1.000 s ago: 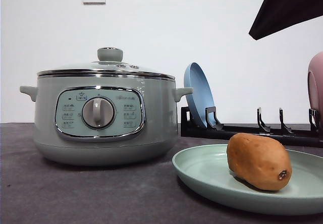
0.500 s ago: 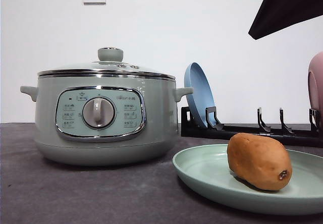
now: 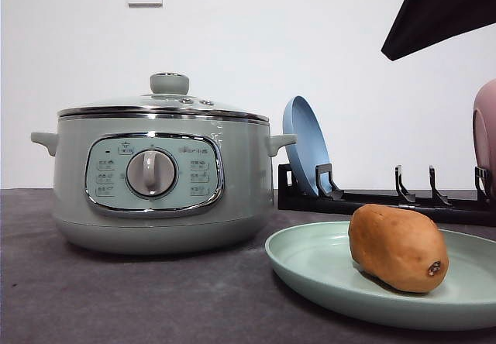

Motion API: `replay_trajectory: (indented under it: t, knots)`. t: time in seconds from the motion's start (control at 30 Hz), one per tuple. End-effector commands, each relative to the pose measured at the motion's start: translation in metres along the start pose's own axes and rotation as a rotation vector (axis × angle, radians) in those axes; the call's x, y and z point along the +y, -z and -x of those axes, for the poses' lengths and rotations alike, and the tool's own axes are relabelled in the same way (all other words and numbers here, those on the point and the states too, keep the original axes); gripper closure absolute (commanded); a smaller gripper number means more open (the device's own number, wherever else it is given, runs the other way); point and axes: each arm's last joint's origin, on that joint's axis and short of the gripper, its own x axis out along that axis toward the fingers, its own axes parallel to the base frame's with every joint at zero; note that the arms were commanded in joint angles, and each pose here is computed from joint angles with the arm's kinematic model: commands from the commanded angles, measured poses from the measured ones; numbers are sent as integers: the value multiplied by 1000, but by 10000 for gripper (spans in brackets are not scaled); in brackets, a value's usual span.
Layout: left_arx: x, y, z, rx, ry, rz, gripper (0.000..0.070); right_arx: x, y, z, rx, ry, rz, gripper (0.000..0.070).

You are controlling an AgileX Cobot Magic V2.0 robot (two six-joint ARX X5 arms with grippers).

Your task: Transfer potato from steamer to green plate

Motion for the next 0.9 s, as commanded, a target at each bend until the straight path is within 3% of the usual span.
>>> replay_trajectory:
  t: [0.0, 0.2, 0.37, 0.63, 0.87]
  knots:
    - [0, 6, -1, 34, -3, 10, 697, 3, -5, 2, -18, -13, 19, 700]
    - [0, 6, -1, 34, -3, 10, 697, -1, -8, 14, -108, 59, 95, 700]
    - [0, 6, -1, 35, -3, 10, 697, -22, -6, 32, -303, 166, 139, 700]
    - [0, 6, -1, 34, -3, 10, 697, -57, 36, 47, -629, 361, 160, 700]
    - [0, 6, -1, 34, -3, 10, 697, -74, 78, 42, -757, 481, 184, 700]
